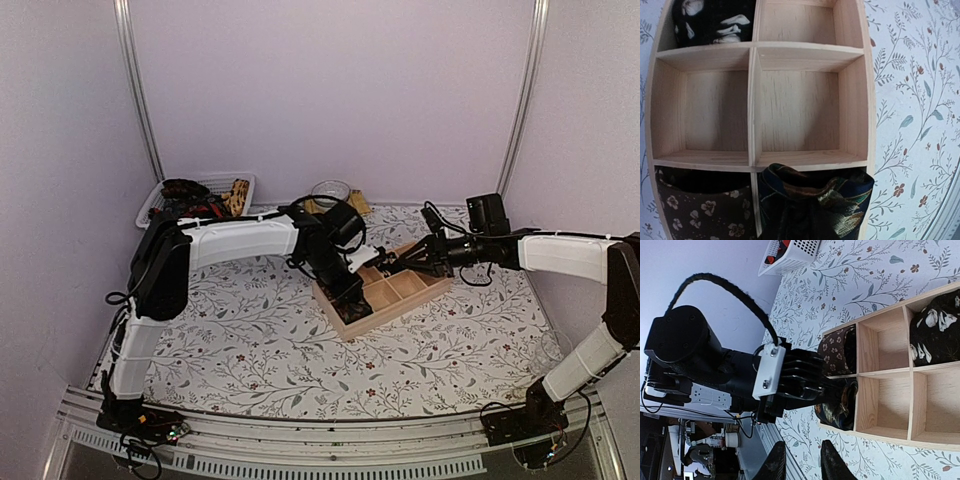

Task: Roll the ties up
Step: Adjust the tie in the storage box, then reset both arms

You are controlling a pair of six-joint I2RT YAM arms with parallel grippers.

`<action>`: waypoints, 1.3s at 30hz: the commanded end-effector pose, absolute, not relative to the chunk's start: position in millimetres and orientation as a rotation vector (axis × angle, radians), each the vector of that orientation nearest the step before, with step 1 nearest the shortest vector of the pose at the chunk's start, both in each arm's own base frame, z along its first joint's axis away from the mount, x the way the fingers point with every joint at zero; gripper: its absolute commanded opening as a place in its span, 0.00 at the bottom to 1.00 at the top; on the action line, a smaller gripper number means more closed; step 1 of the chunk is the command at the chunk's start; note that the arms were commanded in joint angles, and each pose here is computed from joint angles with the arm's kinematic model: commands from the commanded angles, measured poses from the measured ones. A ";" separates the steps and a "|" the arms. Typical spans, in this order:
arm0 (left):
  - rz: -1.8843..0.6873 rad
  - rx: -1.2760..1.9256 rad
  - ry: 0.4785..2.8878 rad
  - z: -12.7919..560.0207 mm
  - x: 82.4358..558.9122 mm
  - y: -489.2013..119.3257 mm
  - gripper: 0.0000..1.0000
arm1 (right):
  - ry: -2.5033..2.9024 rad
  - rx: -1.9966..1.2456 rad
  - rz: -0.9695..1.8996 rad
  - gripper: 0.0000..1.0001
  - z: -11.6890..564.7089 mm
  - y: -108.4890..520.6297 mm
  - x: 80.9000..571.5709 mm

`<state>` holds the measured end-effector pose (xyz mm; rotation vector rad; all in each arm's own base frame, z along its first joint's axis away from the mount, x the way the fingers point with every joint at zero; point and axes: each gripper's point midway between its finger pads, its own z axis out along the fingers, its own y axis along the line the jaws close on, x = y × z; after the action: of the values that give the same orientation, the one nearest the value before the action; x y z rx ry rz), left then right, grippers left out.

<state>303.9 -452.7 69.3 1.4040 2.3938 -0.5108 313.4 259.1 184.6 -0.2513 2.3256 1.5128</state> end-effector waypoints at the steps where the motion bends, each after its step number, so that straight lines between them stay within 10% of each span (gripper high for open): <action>1: -0.501 1.399 2.379 85.2 302.8 -455.9 0.20 | 2.273 -0.293 1.346 0.27 208.1 245.8 320.3; 12: -0.444 1.173 2.088 217.4 338.1 -446.1 0.65 | 2.358 -0.256 0.822 0.58 186.3 202.2 346.8; 15: -0.423 1.077 2.054 241.6 342.7 -420.1 1.00 | 2.354 -0.197 0.627 0.85 184.2 178.4 358.0; 17: -0.415 1.001 2.051 250.6 349.8 -398.6 1.00 | 2.329 -0.161 0.489 1.00 186.5 158.9 367.5; 30: -0.109 0.087 1.749 294.3 404.2 -109.1 1.00 | 1.757 0.149 0.007 1.00 227.6 21.4 383.8; 39: 0.118 -0.080 1.730 203.2 390.1 7.0 1.00 | 1.692 0.049 0.019 1.00 169.5 21.7 379.1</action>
<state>387.0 -25.8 210.0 0.0041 1.8201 0.1016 368.2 15.7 152.4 0.1249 1.8491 0.0171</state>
